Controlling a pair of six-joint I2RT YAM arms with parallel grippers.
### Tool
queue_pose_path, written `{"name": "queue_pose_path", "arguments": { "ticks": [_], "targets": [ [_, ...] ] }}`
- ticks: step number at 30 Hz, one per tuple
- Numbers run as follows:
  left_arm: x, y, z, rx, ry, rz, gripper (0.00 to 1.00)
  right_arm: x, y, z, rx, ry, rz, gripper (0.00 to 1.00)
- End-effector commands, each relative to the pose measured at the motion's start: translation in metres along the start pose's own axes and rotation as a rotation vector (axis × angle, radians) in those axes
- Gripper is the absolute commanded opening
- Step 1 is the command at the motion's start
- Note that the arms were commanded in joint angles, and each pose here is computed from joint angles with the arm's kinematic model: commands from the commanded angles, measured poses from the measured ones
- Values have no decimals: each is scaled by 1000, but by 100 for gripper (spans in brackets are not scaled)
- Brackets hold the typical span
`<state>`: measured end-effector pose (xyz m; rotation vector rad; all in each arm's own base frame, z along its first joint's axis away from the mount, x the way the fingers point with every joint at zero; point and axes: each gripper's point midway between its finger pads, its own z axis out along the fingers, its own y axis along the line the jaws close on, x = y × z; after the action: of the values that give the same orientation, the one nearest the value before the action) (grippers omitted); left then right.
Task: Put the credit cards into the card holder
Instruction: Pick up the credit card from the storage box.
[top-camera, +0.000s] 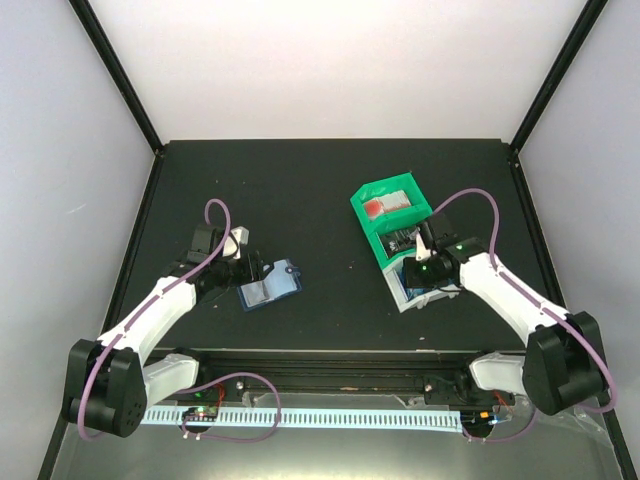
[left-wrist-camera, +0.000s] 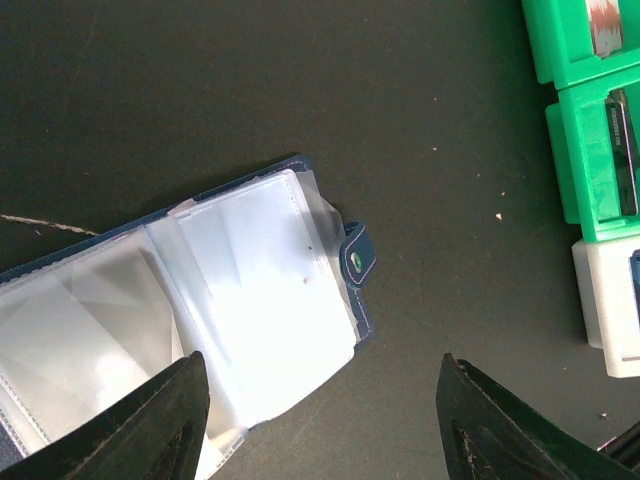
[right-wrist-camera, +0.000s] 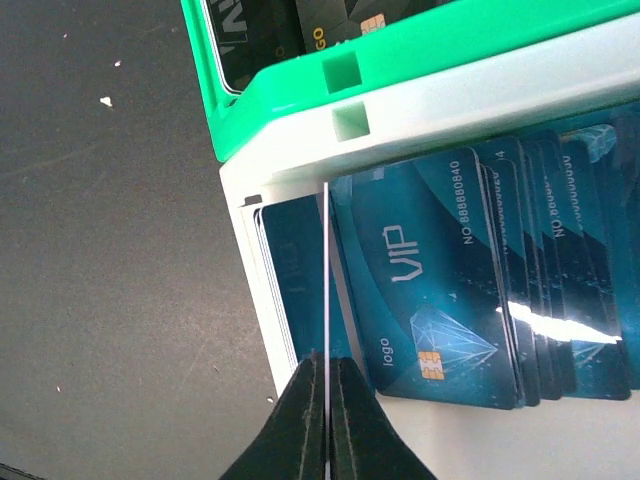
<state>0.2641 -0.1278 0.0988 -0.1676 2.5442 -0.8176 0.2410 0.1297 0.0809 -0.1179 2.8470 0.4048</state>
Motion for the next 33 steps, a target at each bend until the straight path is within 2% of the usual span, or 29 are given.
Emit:
{"name": "queue_pose_path", "arguments": {
  "ticks": [1,6,9,14,17,23,33],
  "targets": [
    [-13,-9,-8,16,-37,22,65,-5,-3,-14,30,-42,5,4],
    [-12,-5,-7,-1,-33,-5,75,-12,-14,-40,116,-110,-13,3],
    [-13,0,-6,-26,-36,-28,79,-21,-10,-65,109,-180,-38,3],
    [-13,21,-11,-132,-86,-85,82,-39,32,-94,-98,-296,-91,4],
    [-9,36,-11,-192,-107,-120,82,-49,65,-95,-269,-314,-98,5],
    [-1,72,-10,-352,-113,-173,77,-59,153,-70,-517,-301,-164,5],
    [6,103,-9,-463,-125,-209,59,-45,286,41,-662,-82,-127,4]
  ]
}}
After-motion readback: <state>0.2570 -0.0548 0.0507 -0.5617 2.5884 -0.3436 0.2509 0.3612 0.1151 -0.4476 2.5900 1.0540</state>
